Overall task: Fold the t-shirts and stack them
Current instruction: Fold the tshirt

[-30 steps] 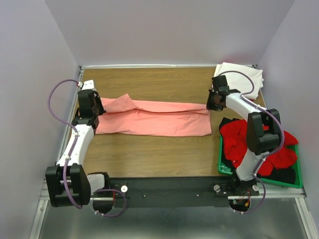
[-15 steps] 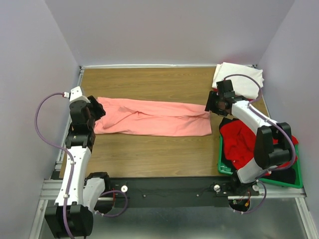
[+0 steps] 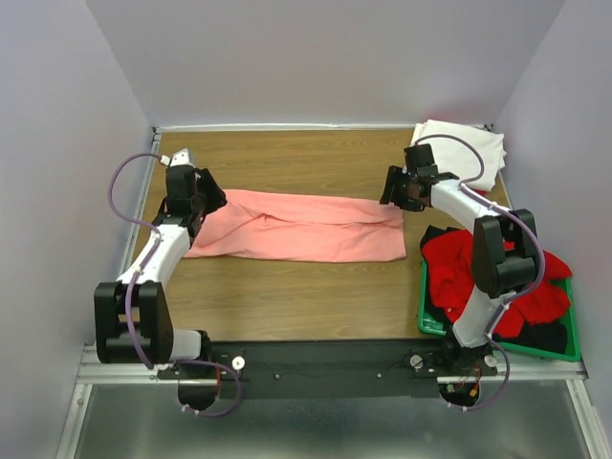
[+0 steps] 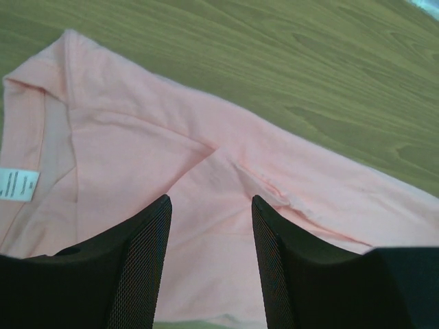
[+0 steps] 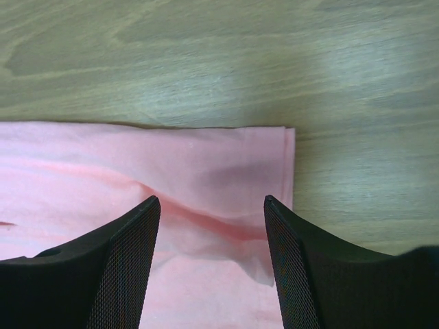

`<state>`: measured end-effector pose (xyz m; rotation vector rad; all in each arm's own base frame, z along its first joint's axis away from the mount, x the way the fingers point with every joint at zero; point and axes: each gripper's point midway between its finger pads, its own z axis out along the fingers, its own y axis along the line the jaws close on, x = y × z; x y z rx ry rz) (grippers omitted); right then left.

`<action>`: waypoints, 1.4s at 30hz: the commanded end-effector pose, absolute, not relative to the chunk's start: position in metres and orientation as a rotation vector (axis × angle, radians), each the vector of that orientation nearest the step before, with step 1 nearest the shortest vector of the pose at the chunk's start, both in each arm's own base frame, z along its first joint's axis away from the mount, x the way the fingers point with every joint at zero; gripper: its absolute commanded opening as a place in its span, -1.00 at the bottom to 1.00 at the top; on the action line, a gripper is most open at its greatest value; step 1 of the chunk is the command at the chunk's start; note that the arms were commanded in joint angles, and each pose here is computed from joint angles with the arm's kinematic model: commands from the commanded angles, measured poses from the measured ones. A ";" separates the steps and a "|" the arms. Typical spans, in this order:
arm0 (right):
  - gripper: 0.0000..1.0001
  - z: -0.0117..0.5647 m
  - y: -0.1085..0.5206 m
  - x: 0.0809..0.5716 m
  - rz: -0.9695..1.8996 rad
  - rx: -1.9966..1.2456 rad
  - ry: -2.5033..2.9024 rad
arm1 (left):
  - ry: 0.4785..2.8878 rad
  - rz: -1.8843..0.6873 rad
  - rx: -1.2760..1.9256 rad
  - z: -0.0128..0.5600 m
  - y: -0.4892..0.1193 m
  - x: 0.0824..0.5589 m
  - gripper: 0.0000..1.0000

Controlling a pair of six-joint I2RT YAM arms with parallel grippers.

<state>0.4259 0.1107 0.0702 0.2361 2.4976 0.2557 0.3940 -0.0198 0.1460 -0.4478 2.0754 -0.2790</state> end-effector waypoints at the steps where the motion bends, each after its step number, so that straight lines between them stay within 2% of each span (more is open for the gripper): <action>1: 0.37 0.064 0.134 0.418 0.344 0.159 2.520 | 1.986 -0.329 -0.423 0.170 -0.025 0.420 0.17; 12: 0.37 0.052 0.138 0.364 0.400 0.171 2.590 | 2.085 -0.283 -0.402 0.129 -0.022 0.436 0.17; 19: 0.37 0.053 0.136 0.361 0.395 0.173 2.588 | 2.177 -0.274 -0.411 0.093 -0.024 0.452 0.18; 23: 0.37 0.047 0.139 0.363 0.400 0.187 2.606 | 2.211 -0.316 -0.364 0.083 -0.047 0.462 0.18; 32: 0.36 0.045 0.135 0.362 0.379 0.189 2.607 | 2.286 -0.304 -0.372 0.055 -0.055 0.464 0.12; 38: 0.37 0.044 0.134 0.359 0.374 0.196 2.611 | 2.325 -0.248 -0.401 0.044 -0.050 0.455 -0.02; 41: 0.37 0.043 0.134 0.359 0.373 0.196 2.613 | 2.333 -0.253 -0.392 0.042 -0.055 0.452 -0.37; 42: 0.36 0.044 0.134 0.359 0.372 0.194 2.611 | 2.334 -0.259 -0.380 0.043 -0.059 0.450 -0.76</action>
